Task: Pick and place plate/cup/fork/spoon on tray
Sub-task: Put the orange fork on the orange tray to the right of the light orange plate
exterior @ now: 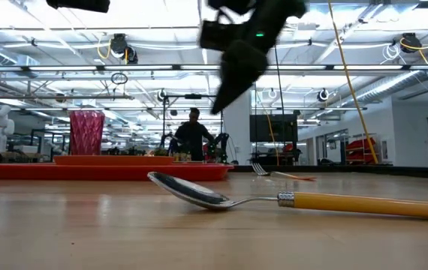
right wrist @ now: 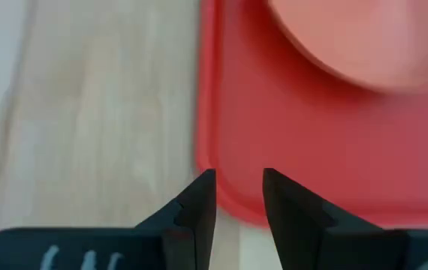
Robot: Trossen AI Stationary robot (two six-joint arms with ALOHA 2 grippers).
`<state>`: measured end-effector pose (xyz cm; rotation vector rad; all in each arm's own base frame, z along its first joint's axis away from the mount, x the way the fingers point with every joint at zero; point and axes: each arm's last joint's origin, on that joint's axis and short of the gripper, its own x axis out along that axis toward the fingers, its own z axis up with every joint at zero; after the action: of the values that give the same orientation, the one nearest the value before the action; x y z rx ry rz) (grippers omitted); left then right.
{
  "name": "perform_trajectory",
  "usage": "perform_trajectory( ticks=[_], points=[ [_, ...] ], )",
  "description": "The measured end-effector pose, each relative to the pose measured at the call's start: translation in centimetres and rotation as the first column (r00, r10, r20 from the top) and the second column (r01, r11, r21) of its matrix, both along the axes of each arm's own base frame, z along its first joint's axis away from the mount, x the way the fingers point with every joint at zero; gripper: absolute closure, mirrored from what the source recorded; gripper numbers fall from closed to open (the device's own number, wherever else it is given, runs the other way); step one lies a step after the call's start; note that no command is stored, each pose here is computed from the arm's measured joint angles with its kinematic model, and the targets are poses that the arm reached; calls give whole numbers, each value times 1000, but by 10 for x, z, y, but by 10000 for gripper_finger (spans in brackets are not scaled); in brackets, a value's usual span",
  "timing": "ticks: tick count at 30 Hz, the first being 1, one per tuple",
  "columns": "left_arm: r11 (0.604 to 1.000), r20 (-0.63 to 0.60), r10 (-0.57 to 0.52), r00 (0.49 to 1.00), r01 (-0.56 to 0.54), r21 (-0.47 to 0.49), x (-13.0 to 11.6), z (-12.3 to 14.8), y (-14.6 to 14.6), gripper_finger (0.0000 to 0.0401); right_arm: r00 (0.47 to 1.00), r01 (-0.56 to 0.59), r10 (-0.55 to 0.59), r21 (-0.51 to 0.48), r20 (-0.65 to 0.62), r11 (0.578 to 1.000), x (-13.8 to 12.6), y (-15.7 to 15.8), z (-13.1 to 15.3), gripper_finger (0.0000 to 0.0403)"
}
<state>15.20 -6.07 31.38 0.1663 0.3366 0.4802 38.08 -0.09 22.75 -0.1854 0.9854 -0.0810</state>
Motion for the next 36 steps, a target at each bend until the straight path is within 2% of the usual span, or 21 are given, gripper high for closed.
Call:
perform_trajectory(
  ticks=[3, 7, 10, 14, 16, 18, 24, 29, 33, 36],
  points=[
    [1000, 17, -4, 1000, 4, -10, 1, 2, -1, 245, 989, 130, -125, -52, 82, 990, -32, 8, -3, 298],
    [999, 48, -19, 999, 20, -26, 4, 5, -2, 245, 929, 326, -297, -109, 219, 939, -73, 9, -11, 298],
    [999, 57, -23, 998, 25, -33, 7, 5, -4, 245, 838, 483, -449, -38, 310, 875, -98, 2, -24, 297],
    [999, 46, -21, 999, 22, -24, 13, 2, -6, 245, 748, 585, -573, 77, 335, 808, -117, -15, -38, 285],
    [1000, 38, -8, 999, 9, -20, 17, 0, -6, 245, 717, 617, -625, 137, 309, 775, -122, -26, -43, 272],
    [1000, 28, 7, 1000, -7, -15, 20, -2, -5, 245, 709, 619, -644, 182, 288, 764, -123, -36, -47, 254],
    [1000, -22, 18, 1000, -19, -19, 33, -10, 0, 245, 691, 646, -673, 193, 265, 739, -117, -64, -64, 189],
    [1000, -76, -7, 997, 6, -25, 42, -17, 5, 245, 628, 706, -746, 242, 220, 666, -112, -77, -84, 163],
    [999, -103, -15, 995, 11, -34, 48, -21, 8, 245, 627, 717, -751, 225, 206, 660, -110, -81, -93, 161],
    [999, -124, -28, 992, 24, -33, 51, -23, 9, 245, 641, 714, -741, 198, 199, 671, -109, -82, -100, 161]
  ],
)
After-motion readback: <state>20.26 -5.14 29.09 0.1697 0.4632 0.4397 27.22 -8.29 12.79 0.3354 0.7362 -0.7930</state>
